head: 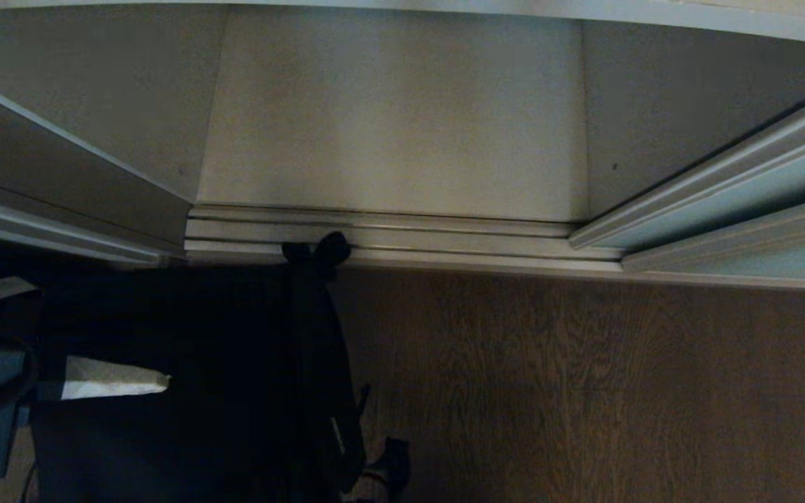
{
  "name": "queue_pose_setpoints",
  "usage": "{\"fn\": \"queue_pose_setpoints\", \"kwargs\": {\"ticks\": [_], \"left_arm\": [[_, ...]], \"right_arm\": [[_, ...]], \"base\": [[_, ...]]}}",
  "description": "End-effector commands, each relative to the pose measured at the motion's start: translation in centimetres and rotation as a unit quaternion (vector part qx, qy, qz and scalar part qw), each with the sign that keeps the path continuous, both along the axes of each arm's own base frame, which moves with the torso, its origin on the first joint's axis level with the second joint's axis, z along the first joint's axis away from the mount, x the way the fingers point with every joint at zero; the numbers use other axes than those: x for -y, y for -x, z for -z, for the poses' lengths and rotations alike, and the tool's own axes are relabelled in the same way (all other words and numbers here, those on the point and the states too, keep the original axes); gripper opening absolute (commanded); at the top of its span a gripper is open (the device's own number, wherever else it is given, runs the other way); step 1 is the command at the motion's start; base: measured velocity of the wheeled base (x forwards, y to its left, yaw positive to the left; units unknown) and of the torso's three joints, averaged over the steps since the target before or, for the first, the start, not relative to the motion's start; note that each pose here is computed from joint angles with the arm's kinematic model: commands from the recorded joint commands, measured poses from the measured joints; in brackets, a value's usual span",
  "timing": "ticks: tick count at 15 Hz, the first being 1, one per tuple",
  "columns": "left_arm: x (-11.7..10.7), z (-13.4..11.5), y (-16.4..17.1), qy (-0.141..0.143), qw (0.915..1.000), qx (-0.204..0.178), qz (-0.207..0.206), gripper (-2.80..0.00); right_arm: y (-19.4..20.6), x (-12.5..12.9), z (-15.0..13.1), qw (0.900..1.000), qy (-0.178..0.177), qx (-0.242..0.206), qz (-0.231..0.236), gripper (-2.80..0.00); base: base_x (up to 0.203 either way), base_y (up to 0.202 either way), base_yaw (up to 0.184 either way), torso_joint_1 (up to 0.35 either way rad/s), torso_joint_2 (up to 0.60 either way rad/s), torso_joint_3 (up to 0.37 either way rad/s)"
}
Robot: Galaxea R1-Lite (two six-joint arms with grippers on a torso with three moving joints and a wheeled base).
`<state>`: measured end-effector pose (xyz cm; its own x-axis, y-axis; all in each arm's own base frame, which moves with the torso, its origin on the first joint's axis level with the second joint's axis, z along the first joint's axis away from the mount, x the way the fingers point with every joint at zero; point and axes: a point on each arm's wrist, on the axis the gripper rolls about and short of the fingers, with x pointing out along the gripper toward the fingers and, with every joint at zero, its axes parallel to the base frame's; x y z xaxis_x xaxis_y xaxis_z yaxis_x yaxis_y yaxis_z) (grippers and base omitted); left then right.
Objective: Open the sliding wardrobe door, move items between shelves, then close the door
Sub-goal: Place the bag on the lower shelf
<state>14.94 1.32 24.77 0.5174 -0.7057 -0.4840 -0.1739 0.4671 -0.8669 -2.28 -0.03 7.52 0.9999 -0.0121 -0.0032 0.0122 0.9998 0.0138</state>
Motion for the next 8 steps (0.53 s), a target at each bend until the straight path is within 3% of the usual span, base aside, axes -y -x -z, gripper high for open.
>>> {"fn": "queue_pose_setpoints", "kwargs": {"ticks": [1, 5, 8], "left_arm": [[-0.2, 0.3, -2.4, 0.009, 0.9997, -0.023, 0.008, -2.8], [0.1, -0.2, -6.1, 0.009, 0.9993, -0.022, 0.029, -2.8], [0.0, -1.1, -9.2, 0.008, 0.9994, 0.008, 0.031, -2.8]], "right_arm": [[0.0, 0.0, 0.0, 1.0, 0.0, 0.001, 0.0, -2.8], [0.0, 0.0, 0.0, 1.0, 0.0, 0.0, -0.001, -2.8], [0.0, 0.0, 0.0, 1.0, 0.0, 0.001, 0.0, -2.8]], "base": [[0.0, 0.0, 0.0, 0.0, 0.0, 0.0], [0.0, 0.0, 0.0, 0.0, 0.0, 0.0], [0.0, 0.0, 0.0, 0.0, 0.0, 0.0]]}}
